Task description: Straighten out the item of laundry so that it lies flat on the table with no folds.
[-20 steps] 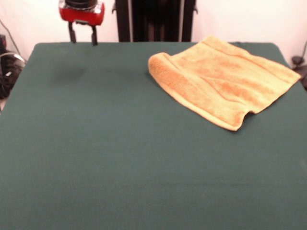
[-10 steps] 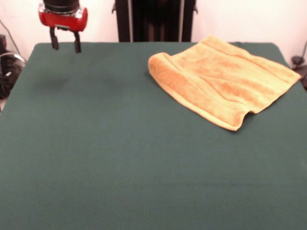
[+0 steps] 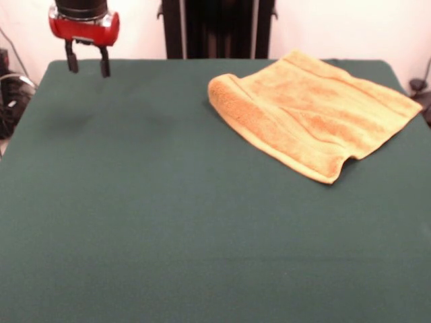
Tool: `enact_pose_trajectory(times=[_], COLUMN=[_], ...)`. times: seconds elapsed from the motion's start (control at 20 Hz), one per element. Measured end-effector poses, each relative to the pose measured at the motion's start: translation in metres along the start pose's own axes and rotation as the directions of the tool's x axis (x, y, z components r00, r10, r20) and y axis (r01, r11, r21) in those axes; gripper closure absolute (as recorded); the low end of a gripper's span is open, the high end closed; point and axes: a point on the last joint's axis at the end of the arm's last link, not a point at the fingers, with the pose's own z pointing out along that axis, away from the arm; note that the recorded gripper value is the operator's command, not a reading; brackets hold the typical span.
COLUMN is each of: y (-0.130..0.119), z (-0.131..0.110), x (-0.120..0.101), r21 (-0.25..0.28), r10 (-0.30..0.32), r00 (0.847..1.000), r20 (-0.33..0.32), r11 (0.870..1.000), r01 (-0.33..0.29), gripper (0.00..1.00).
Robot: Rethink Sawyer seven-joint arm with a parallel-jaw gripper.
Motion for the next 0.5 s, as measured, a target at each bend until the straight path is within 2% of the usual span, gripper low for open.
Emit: enact_pose_trajectory(times=[0.3, 0.5], y=[0.02, 0.051], z=[-0.003, -0.006], x=[-0.002, -0.009], r21=[-0.017, -0.031], r10=[-0.007, -0.035], r00=[1.0, 0.999], r20=[-0.006, -0.007], r11=[1.0, 0.999], r01=[0.007, 0.035], gripper=[0.0, 0.0])
